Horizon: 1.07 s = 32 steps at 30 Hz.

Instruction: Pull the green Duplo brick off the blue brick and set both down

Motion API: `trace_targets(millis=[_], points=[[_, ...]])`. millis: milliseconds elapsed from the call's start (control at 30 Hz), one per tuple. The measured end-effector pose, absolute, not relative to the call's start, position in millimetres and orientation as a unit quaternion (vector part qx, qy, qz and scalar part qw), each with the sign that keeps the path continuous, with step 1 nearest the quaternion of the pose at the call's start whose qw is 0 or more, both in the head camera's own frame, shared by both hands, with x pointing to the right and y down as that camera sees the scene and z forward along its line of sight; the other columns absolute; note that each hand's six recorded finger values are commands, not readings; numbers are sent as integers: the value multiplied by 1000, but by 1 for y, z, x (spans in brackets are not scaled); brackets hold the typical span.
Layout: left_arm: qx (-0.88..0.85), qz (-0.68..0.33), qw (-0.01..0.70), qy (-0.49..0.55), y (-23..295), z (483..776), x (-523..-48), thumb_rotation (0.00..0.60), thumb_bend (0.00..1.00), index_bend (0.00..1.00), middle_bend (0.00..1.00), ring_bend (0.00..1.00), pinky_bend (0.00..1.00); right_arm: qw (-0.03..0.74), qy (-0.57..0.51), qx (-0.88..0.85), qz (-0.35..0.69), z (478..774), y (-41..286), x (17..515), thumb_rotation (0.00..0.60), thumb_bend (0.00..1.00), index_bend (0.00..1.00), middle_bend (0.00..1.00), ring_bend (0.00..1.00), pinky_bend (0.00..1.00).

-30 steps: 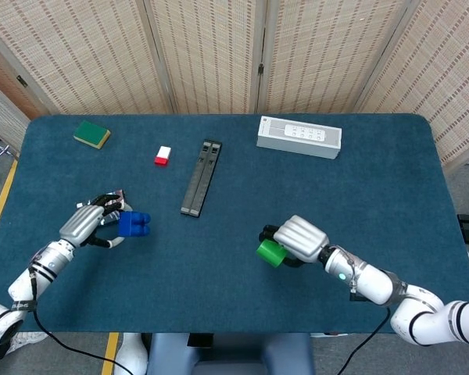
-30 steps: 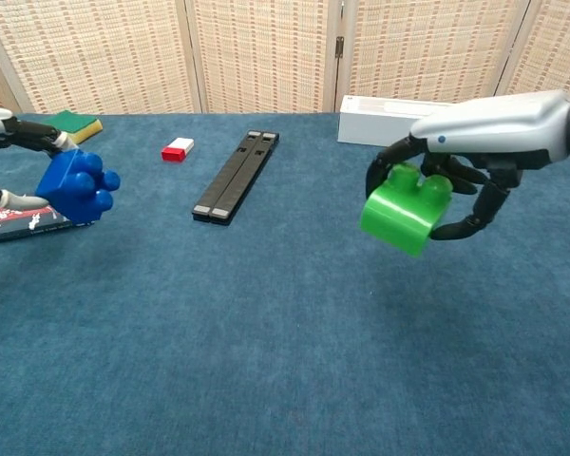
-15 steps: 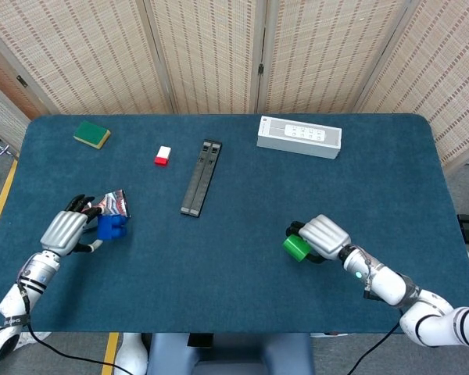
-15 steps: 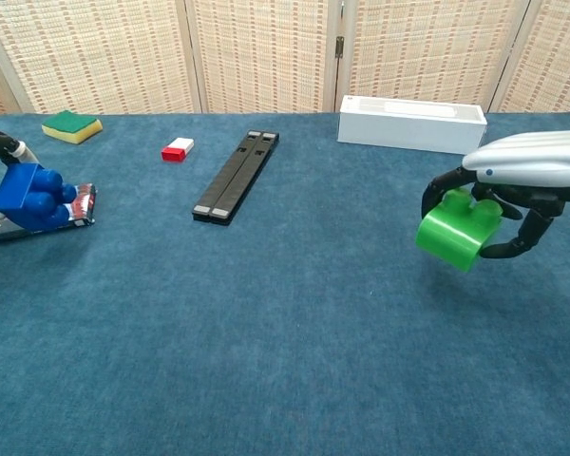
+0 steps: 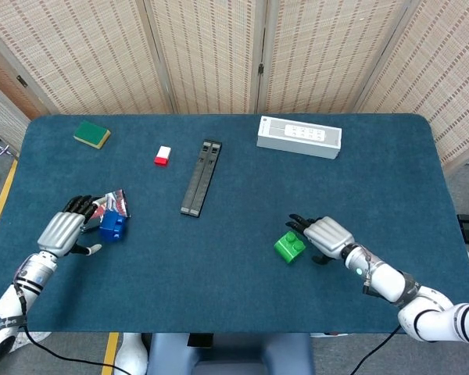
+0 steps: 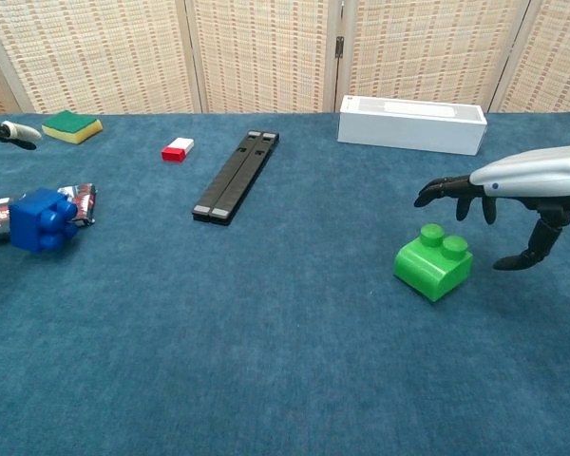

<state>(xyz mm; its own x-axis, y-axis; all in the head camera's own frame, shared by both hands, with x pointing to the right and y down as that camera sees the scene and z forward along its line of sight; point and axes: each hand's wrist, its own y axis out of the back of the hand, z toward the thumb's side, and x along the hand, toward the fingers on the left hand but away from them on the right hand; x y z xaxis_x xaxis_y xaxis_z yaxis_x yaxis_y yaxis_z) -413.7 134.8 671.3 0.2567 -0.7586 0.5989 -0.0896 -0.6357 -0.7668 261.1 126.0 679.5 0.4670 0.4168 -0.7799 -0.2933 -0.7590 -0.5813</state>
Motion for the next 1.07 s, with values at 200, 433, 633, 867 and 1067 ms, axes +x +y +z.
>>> trace_targets(millis=[200, 433, 633, 867, 1067], points=[[-723, -543, 319, 284, 135, 666, -413, 600, 218, 0, 52, 0, 0, 353, -46, -775, 522, 668, 119, 266, 600, 357, 0, 0, 122, 257], [-722, -535, 332, 287, 141, 643, -405, 600, 275, 6, 48, 0, 0, 367, -103, -744, 548, 636, 113, 294, 600, 356, 0, 0, 15, 83], [-683, -549, 374, 304, 162, 614, -416, 600, 279, 23, 48, 0, 0, 411, -196, -674, 582, 603, 124, 338, 600, 357, 0, 0, 0, 0], [-639, -580, 405, 303, 188, 611, -430, 600, 282, 57, 47, 0, 0, 420, -278, -582, 638, 577, 180, 400, 600, 357, 0, 0, 0, 0], [-633, -579, 417, 300, 193, 611, -425, 600, 282, 69, 48, 0, 0, 415, -282, -580, 642, 577, 198, 404, 600, 356, 0, 0, 0, 0]])
